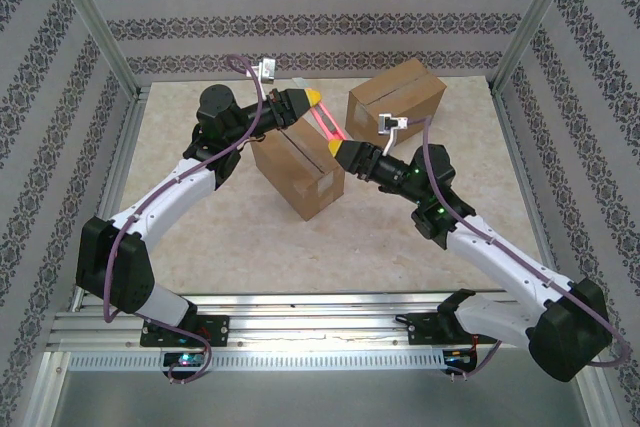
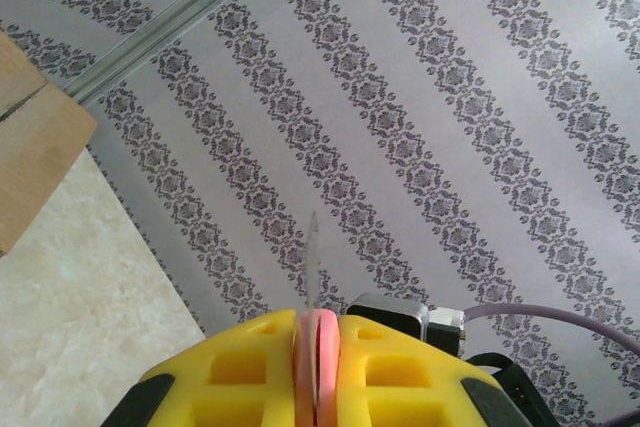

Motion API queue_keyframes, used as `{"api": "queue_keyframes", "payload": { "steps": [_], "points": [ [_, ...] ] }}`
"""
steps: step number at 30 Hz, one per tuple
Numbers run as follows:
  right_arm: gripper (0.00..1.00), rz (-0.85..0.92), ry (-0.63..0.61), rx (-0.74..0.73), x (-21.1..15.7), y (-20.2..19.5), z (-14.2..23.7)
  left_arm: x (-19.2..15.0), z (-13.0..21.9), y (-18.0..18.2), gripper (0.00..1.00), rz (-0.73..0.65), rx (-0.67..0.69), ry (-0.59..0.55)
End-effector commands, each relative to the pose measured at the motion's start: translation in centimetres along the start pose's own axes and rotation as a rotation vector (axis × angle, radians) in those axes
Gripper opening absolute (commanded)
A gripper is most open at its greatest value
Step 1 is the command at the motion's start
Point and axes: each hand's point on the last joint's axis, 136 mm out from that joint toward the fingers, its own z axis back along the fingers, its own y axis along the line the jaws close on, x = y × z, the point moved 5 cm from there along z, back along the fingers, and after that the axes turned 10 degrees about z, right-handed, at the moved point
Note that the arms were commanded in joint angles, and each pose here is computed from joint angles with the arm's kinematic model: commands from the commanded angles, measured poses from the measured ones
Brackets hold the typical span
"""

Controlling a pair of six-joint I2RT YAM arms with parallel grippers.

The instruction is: Unpack the express box

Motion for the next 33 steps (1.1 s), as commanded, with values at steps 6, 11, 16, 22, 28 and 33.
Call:
{"api": "queue_keyframes", "payload": {
  "steps": [6, 11, 16, 22, 28, 33],
  "points": [
    [0.38, 0.040, -0.081, 0.091, 2.0, 2.1, 0.3, 0.0, 0.6, -2.3, 0.00, -0.052, -0.078, -0.019],
    [0.31, 0.046, -0.082, 0.101, 2.1, 2.3, 0.3, -0.1, 0.6, -2.3, 0.00, -0.052, -0.078, -0.023],
    [0.28, 0.049, -0.095, 0.112, 2.4, 2.5, 0.2, -0.1, 0.7, -2.1, 0.00, -0.047, -0.080, -0.027],
    [0.28, 0.055, -0.112, 0.140, 3.2, 3.2, -0.2, -0.2, 0.7, -1.8, 0.00, -0.040, -0.081, -0.031],
    [0.30, 0.047, -0.108, 0.168, 3.6, 3.5, -0.9, -0.1, 0.7, -1.8, 0.00, -0.034, -0.086, -0.034],
    [0.20, 0.043, -0.112, 0.174, 3.8, 3.6, -1.1, -0.2, 0.7, -1.6, 0.00, -0.034, -0.084, -0.035]
  ]
}}
